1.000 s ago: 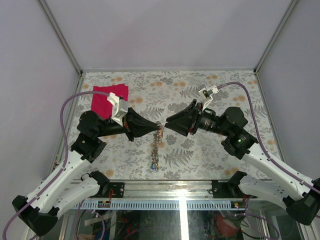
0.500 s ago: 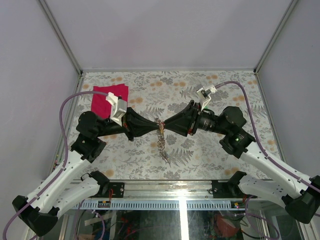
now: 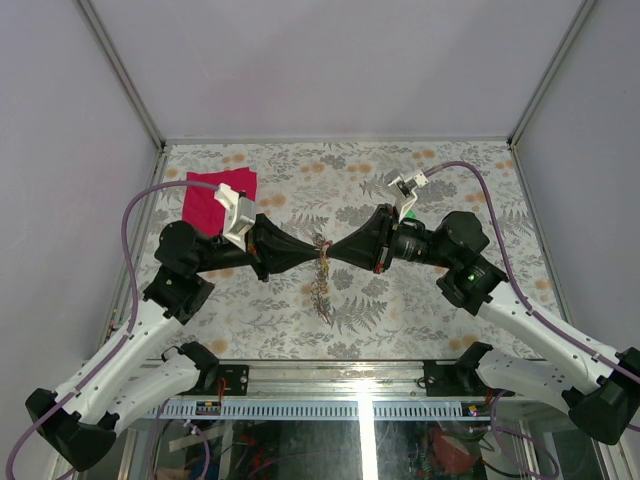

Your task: Put the keys on the keyring

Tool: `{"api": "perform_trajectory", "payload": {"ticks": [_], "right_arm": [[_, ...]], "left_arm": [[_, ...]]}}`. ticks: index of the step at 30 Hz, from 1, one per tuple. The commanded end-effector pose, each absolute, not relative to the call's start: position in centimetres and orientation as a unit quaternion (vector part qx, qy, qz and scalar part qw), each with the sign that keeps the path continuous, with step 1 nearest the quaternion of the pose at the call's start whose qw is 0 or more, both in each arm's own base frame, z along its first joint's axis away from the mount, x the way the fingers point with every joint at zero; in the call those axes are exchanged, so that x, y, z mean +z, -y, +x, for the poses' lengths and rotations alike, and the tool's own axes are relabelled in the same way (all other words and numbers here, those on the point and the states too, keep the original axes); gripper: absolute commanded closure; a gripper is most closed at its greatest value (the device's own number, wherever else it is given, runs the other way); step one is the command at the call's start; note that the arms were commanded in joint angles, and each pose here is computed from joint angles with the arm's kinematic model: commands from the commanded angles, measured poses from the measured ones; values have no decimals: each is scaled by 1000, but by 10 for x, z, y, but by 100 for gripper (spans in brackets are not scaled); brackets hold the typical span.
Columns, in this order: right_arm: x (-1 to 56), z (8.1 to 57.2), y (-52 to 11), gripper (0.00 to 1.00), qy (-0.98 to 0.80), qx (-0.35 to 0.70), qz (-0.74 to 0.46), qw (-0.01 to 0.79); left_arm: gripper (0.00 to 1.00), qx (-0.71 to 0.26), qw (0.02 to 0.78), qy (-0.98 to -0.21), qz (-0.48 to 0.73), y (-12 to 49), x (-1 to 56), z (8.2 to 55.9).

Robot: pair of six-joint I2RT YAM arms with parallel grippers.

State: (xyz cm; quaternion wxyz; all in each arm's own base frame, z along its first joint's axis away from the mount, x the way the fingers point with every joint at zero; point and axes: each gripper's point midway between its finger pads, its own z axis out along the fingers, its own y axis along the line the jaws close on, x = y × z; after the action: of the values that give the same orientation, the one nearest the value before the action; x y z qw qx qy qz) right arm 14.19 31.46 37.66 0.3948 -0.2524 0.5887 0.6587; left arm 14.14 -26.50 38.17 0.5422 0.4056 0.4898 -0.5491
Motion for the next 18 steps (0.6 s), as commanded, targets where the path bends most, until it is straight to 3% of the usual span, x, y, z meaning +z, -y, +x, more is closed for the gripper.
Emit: {"api": "perform_trajectory", "payload": {"ticks": [1, 18], "right_arm": [[397, 140, -309, 100, -563, 660, -260, 424], [376, 145, -311, 100, -599, 634, -263, 413]], "left_arm": [[100, -542, 586, -439, 412, 259, 412, 136], [100, -537, 595, -437, 408, 258, 417, 137]]}}
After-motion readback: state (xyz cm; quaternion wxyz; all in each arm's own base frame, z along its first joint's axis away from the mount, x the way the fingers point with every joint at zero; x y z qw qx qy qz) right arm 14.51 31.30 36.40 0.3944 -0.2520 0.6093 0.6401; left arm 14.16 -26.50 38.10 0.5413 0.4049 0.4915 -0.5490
